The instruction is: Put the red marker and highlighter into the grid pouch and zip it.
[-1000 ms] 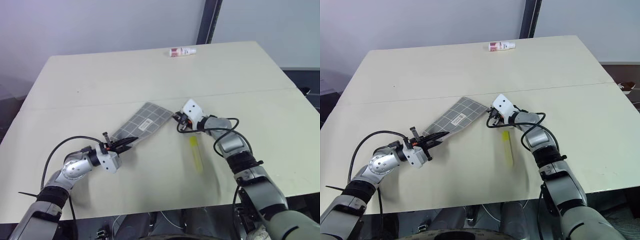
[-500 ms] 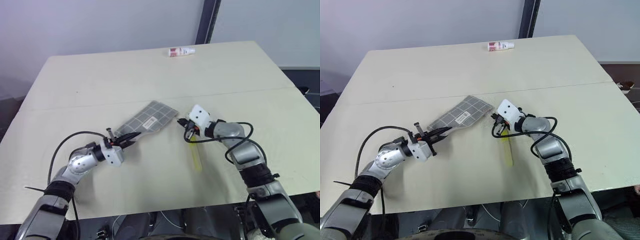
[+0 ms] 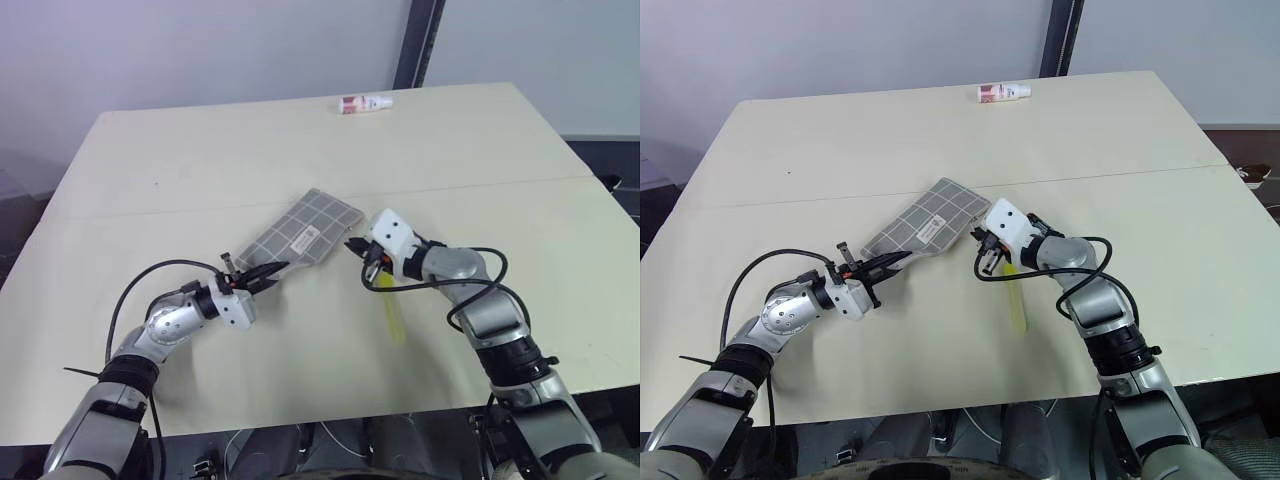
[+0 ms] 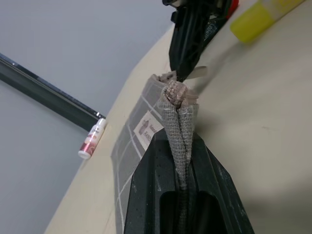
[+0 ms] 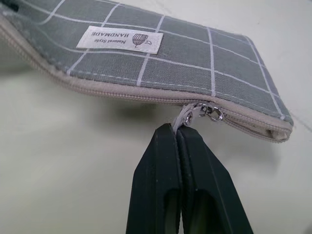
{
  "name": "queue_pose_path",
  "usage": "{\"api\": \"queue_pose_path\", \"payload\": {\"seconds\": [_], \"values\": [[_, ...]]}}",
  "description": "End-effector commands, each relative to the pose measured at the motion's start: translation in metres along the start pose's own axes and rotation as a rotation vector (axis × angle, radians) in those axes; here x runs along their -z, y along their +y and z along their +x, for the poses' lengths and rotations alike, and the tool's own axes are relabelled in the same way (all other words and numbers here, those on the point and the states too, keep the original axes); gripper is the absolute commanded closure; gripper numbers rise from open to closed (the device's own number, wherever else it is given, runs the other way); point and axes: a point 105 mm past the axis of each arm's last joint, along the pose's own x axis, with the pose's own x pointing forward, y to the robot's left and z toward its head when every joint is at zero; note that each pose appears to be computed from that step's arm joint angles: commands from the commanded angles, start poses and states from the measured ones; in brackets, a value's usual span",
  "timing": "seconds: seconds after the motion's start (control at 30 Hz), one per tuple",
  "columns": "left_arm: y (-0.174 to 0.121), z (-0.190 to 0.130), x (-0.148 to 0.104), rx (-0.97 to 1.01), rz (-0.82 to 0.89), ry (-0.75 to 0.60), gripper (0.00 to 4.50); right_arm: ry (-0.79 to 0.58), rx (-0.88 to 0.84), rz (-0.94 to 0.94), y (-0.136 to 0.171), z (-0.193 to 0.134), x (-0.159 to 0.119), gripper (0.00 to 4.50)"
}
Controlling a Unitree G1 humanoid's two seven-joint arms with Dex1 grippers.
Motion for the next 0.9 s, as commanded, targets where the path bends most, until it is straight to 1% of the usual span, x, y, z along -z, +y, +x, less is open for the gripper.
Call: {"api": "queue_pose_path", "payload": {"seconds": [0.03,0.1,0.17,0.43,0.53,0.63,0.77,0.9], "values": [[0.005,0.001,0.004,-0.012,0.009,0.016,4.5,-0.098,-0.113,-0.053,0.027,0.002,-0.026,4.43],[0.006,0.001,0.005,-0.014,0.01,0.019,4.5,-0.12,-0.172,-0.065,0.043,0.003,-0.033,4.43],[0.005,0.002,0.005,-0.009,0.013,0.02,4.5,-0.139,-0.199,-0.067,0.051,0.005,-0.04,4.43],[0.006,0.009,0.004,0.0,0.028,0.009,4.5,-0.195,-0.256,-0.099,0.061,0.006,-0.058,4.43],[0.013,0.014,0.003,0.01,0.063,0.0,4.5,-0.174,-0.279,-0.181,0.058,0.006,-0.059,4.43],[0.017,0.014,0.001,0.016,0.088,-0.015,4.5,-0.178,-0.271,-0.156,0.05,0.007,-0.06,4.43],[0.032,0.006,-0.002,-0.034,0.106,-0.03,4.5,-0.085,-0.207,-0.187,0.027,0.004,-0.038,4.43],[0.04,0.003,-0.005,-0.067,0.101,-0.04,4.5,-0.083,-0.207,-0.18,0.025,0.003,-0.033,4.43]]}}
